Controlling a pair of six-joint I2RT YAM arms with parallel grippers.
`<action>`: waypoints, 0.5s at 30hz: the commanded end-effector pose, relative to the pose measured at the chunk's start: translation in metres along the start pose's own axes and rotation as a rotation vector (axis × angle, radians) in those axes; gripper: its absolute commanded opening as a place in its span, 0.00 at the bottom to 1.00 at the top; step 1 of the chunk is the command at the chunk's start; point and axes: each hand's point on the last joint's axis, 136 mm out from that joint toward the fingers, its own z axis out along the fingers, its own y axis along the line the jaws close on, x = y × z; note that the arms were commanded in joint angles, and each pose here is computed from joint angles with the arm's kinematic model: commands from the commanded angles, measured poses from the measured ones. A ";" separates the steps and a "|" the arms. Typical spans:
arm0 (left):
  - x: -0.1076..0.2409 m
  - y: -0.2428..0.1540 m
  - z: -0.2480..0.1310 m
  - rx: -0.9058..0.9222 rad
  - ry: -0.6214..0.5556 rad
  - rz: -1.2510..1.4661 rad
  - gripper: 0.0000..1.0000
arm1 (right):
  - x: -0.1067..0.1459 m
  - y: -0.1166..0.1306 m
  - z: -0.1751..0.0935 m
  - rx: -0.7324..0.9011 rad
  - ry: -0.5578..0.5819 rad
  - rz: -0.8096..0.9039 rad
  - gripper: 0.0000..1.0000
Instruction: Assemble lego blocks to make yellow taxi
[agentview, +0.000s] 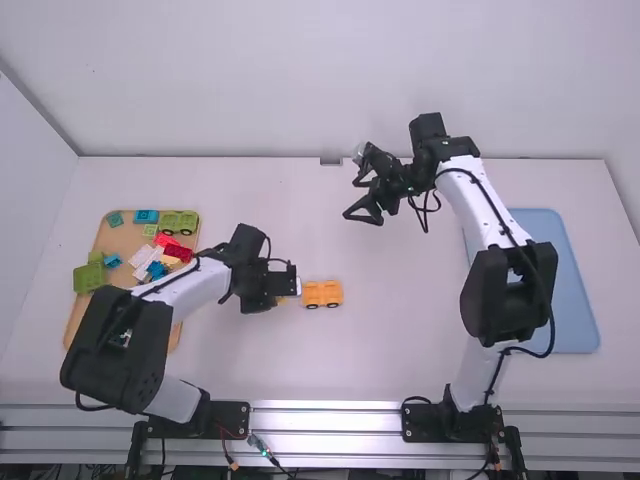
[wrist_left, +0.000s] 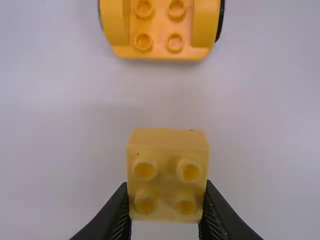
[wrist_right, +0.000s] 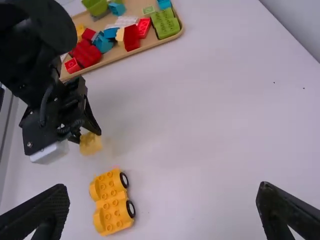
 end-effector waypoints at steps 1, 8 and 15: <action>0.004 -0.007 0.009 0.017 0.013 -0.017 0.17 | -0.004 0.000 0.002 -0.011 -0.010 0.000 0.99; 0.016 -0.002 0.024 0.022 0.047 -0.058 0.19 | -0.004 -0.001 0.002 -0.010 -0.011 -0.001 0.99; 0.019 0.008 0.029 0.001 0.090 -0.076 0.99 | -0.004 0.000 0.002 -0.013 -0.009 0.003 0.99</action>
